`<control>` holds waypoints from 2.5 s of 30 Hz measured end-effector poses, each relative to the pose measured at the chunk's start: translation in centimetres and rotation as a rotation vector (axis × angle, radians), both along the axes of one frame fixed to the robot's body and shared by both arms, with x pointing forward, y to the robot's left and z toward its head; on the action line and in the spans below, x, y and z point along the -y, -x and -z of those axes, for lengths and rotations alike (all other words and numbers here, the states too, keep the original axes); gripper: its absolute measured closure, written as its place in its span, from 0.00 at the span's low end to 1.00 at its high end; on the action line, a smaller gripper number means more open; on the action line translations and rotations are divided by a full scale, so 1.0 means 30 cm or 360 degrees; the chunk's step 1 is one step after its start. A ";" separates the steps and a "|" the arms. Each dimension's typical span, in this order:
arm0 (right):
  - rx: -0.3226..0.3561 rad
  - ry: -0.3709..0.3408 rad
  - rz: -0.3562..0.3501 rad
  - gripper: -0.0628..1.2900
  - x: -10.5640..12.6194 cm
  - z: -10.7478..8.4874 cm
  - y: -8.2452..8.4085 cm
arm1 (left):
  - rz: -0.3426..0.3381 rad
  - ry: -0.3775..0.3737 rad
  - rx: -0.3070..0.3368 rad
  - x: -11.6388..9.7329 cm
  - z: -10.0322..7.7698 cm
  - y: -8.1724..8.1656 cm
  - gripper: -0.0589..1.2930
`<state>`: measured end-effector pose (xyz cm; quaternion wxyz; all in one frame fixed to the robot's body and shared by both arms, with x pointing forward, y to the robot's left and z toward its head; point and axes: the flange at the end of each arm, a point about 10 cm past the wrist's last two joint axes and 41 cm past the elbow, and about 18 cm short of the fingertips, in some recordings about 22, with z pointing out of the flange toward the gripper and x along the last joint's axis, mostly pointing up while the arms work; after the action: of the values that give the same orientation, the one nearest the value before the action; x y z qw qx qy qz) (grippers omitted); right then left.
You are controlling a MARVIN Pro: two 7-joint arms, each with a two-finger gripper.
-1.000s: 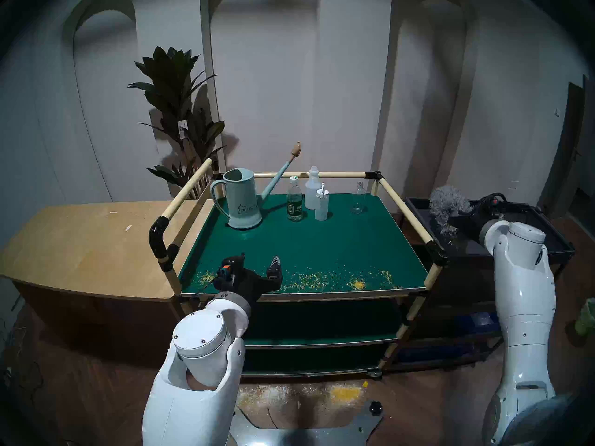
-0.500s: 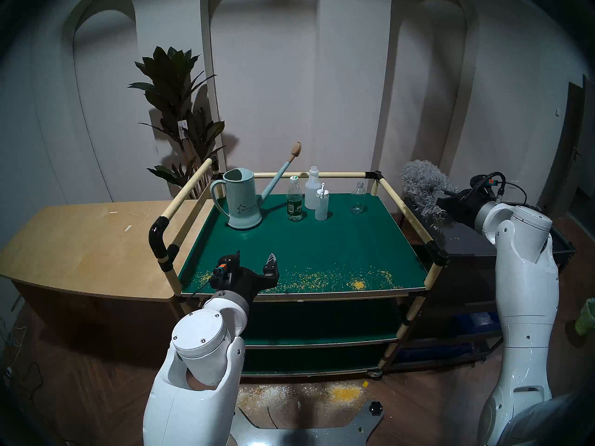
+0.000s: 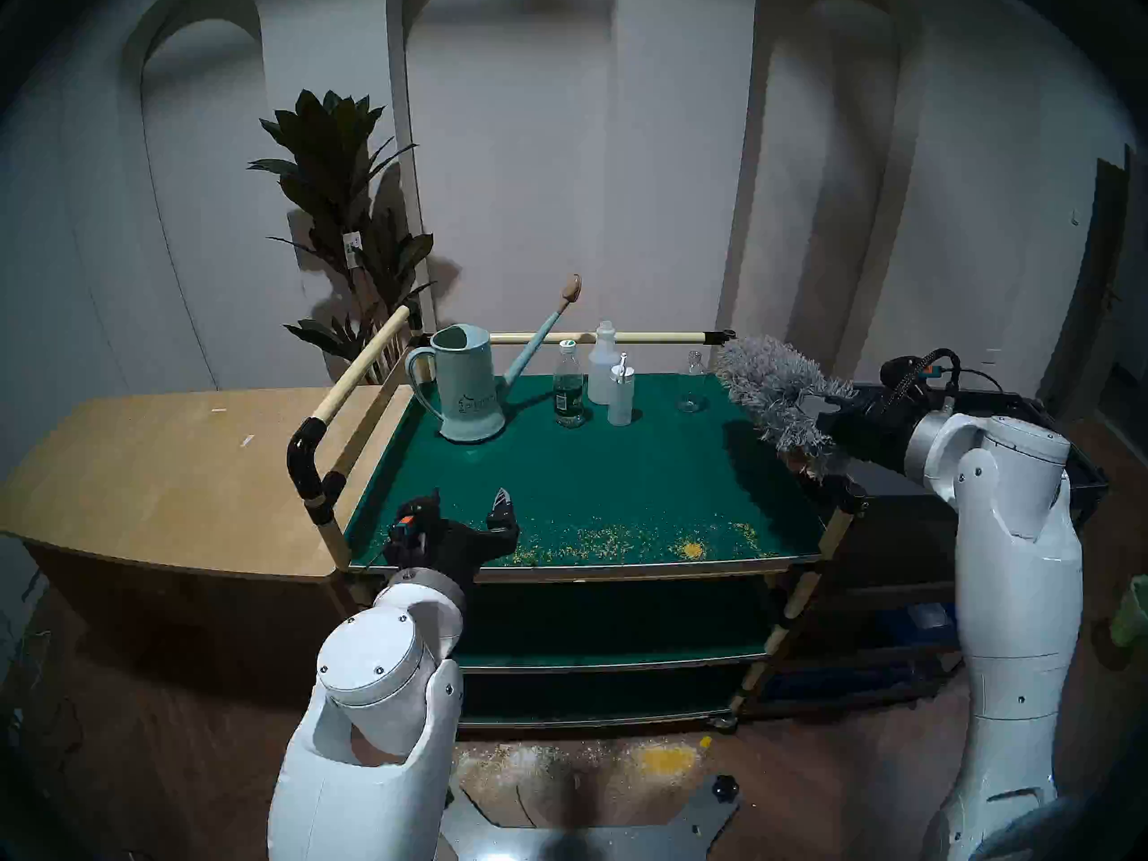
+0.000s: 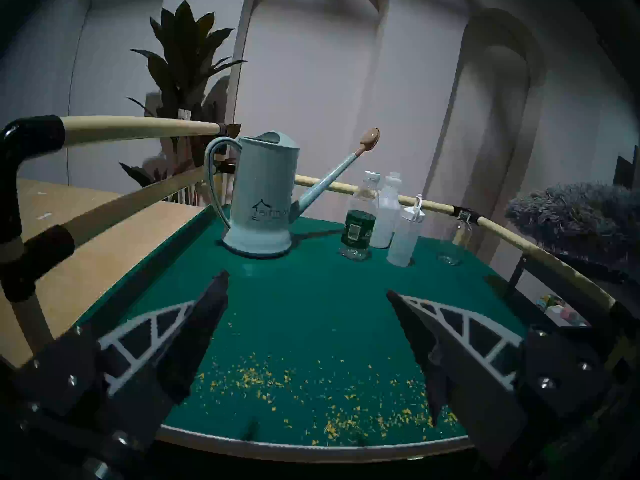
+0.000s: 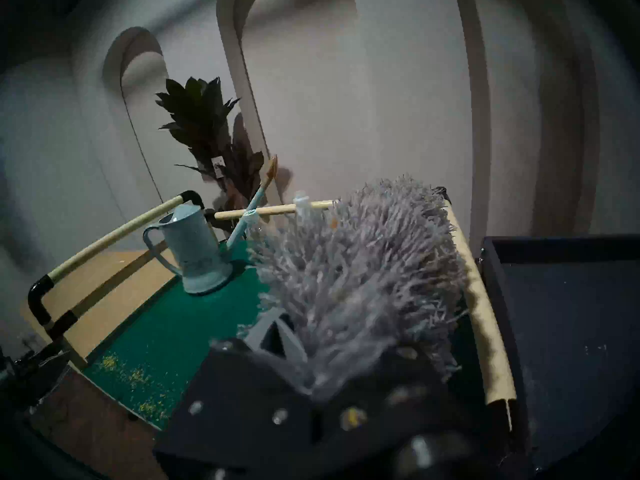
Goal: Dust the shelf with the duster
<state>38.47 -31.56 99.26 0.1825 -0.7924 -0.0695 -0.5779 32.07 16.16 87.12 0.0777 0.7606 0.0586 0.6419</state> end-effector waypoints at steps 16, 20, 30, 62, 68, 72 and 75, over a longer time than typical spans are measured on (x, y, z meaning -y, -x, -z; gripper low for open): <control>-0.0104 0.0175 0.0048 0.95 -0.016 0.283 0.013 | -0.0128 0.0080 0.0126 -0.021 -0.008 0.023 0.03; -0.0080 0.0213 0.0067 0.95 0.007 0.326 -0.005 | -0.0137 0.0087 0.0141 -0.018 -0.008 0.021 0.03; -0.0060 0.0331 0.0013 0.95 0.048 0.417 -0.039 | -0.0159 0.0081 0.0133 -0.009 0.006 0.005 0.03; -0.0171 0.0658 -0.0228 0.96 0.214 0.528 -0.038 | -0.0177 0.0113 0.0058 0.040 0.045 -0.018 0.03; -0.0227 0.0680 -0.0284 0.96 0.197 0.594 -0.036 | -0.0186 0.0117 0.0037 0.052 0.055 -0.011 0.03; -0.0245 0.0698 -0.0326 0.96 0.176 0.624 -0.039 | -0.0206 0.0105 0.0031 0.051 0.057 -0.007 0.03; -0.0250 0.0704 -0.0352 0.96 0.161 0.637 -0.043 | -0.0227 0.0095 0.0029 0.045 0.057 -0.003 0.03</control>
<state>39.75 -36.39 80.15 0.0716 -0.8431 -0.2661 -0.4618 32.17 14.80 85.40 0.0550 0.7459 0.1311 0.6507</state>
